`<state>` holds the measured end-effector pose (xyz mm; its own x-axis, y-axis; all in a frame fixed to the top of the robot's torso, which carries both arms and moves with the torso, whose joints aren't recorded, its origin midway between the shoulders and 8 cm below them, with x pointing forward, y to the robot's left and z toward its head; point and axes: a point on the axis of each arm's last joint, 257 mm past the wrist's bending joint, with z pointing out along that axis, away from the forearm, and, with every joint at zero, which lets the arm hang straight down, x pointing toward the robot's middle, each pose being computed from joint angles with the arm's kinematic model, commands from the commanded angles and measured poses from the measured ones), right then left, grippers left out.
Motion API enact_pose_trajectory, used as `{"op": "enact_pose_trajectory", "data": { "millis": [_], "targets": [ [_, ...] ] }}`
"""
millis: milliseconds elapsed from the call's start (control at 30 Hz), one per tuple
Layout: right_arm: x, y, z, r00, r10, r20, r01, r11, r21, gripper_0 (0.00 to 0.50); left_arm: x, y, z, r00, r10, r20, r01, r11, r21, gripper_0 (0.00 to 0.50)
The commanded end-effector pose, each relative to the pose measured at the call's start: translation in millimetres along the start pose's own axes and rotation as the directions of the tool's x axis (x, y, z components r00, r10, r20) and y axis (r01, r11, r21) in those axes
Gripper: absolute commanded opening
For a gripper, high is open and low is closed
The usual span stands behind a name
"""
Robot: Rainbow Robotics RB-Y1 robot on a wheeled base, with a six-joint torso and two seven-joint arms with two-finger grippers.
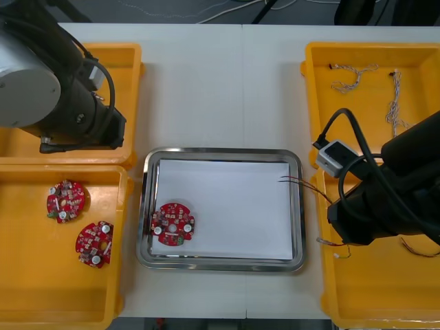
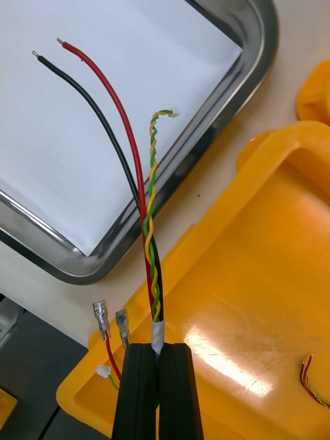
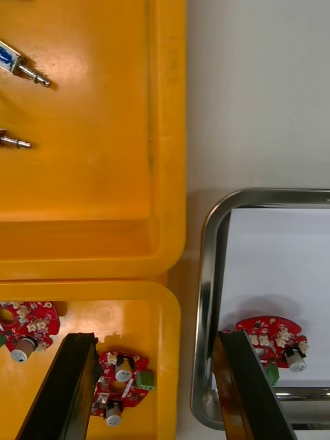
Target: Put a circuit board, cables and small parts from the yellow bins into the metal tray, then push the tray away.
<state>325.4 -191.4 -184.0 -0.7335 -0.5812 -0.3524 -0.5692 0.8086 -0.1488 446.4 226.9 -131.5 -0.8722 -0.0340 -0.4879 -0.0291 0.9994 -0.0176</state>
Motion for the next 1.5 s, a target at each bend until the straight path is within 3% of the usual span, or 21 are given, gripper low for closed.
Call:
{"op": "enact_pose_trajectory", "data": {
  "millis": [33,167,267,700,767,933,1233,1500],
  "targets": [
    [-18.2,13.9,2.3,0.998,-0.061,0.0,0.061,0.998,0.008,0.0,-31.5,34.2,-14.1,0.991,0.128,0.049,-0.124,0.99,-0.074,0.5],
    [-32.6,27.3,11.1,0.993,-0.113,-0.015,0.114,0.994,0.006,0.0,-39.2,51.6,-10.8,0.988,0.147,0.047,-0.14,0.983,-0.119,0.5],
    [-42.9,33.8,17.2,0.99,-0.141,-0.023,0.142,0.99,0.012,0.0,-42.9,61.0,-10.3,0.988,0.152,0.038,-0.147,0.982,-0.122,0.5],
    [-64.4,57.1,40.5,0.971,-0.233,-0.054,0.234,0.972,0.021,0.0,-56.1,89.0,-16.8,0.974,0.224,0.02,-0.222,0.971,-0.09,0.5],
    [-65.1,64.8,43.7,0.963,-0.264,-0.048,0.265,0.964,0.012,0.0,-57.3,93.7,-17.4,0.972,0.236,0.013,-0.235,0.97,-0.065,0.5],
    [-68.0,80.1,50.4,0.944,-0.33,-0.023,0.33,0.944,-0.004,0.0,-63.1,112.4,-19.8,0.963,0.269,0.009,-0.269,0.962,-0.046,0.5],
    [-71.9,94.5,68.2,0.849,-0.528,0.017,0.528,0.849,0.009,0.0,-62.1,141.7,-12.0,0.946,0.322,-0.032,-0.324,0.945,-0.045,0.5],
    [-76.0,95.3,88.5,0.715,-0.698,0.028,0.697,0.716,0.046,0.0,-60.9,152.3,-2.9,0.943,0.324,-0.078,-0.328,0.944,-0.037,0.5]
  ]
}}
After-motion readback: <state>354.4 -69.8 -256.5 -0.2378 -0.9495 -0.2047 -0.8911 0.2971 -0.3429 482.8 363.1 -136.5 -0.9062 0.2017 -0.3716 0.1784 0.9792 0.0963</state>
